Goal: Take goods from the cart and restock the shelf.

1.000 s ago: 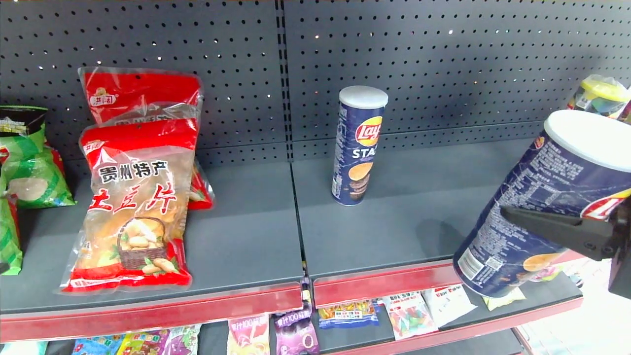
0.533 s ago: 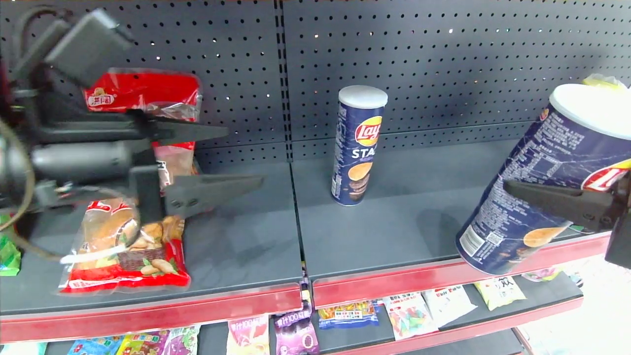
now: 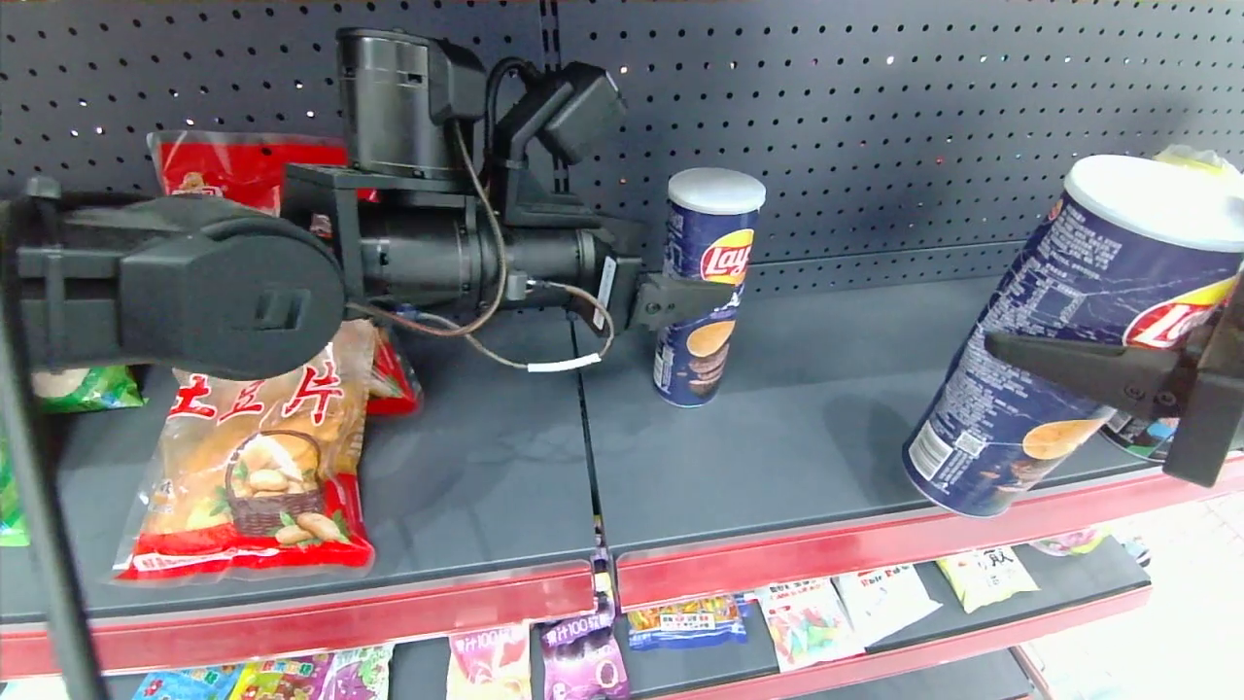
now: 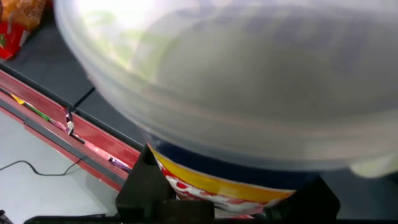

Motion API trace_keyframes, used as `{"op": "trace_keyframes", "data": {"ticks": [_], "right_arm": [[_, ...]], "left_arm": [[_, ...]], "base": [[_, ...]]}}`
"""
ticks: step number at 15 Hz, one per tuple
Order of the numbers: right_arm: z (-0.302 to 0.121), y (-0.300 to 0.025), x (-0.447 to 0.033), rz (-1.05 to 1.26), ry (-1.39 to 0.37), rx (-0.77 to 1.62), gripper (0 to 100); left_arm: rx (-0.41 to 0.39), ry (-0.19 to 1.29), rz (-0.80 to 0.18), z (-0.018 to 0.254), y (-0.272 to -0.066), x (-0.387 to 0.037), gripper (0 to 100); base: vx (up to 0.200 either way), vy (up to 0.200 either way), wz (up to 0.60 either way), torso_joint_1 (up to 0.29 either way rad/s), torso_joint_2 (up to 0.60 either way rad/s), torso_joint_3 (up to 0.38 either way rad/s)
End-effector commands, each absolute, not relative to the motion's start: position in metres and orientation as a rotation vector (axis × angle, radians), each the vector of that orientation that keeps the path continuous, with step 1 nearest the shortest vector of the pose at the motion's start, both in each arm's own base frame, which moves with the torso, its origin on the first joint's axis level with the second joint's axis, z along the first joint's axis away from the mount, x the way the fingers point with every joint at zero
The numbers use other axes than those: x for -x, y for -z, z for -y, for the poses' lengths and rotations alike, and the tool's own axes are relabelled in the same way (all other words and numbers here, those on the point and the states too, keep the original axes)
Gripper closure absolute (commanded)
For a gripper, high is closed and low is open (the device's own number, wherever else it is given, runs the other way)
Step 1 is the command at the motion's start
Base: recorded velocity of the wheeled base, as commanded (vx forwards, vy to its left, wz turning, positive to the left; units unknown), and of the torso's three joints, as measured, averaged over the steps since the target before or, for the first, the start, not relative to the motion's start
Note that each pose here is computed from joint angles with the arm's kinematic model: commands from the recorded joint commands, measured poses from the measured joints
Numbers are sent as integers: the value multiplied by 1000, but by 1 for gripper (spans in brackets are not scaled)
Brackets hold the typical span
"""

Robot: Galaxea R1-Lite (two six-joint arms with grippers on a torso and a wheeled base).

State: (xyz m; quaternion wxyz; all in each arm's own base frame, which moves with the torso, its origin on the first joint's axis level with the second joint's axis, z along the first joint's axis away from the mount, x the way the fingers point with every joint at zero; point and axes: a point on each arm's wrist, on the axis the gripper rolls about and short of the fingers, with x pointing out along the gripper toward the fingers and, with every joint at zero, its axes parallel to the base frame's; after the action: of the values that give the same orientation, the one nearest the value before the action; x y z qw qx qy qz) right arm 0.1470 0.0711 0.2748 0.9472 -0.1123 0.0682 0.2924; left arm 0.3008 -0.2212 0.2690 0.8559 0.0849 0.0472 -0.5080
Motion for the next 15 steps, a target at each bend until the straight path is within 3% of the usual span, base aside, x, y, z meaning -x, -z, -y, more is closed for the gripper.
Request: {"op": "trace_keyframes", "data": {"ticks": [1, 6, 10, 14, 15], "right_arm": [[-72, -273, -150, -148, -596, 230, 100], [-72, -273, -150, -148, -594, 230, 100], [-72, -273, -150, -148, -594, 230, 100], [-70, -273, -150, -148, -581, 228, 100], [-70, -273, -150, -148, -581, 228, 100]], "left_arm": [[-183, 1037, -100, 235, -255, -322, 0], [-188, 996, -95, 245, -252, -327, 0], [-173, 916, -11, 273, -240, -343, 0], [-170, 918, -16, 285, -234, -344, 0], [-170, 904, -16, 285, -233, -346, 100]], "base": [[0, 0, 0, 0, 0, 0], [0, 0, 0, 0, 0, 0], [0, 0, 0, 0, 0, 0], [0, 0, 0, 0, 0, 0], [0, 0, 0, 0, 0, 0]]}}
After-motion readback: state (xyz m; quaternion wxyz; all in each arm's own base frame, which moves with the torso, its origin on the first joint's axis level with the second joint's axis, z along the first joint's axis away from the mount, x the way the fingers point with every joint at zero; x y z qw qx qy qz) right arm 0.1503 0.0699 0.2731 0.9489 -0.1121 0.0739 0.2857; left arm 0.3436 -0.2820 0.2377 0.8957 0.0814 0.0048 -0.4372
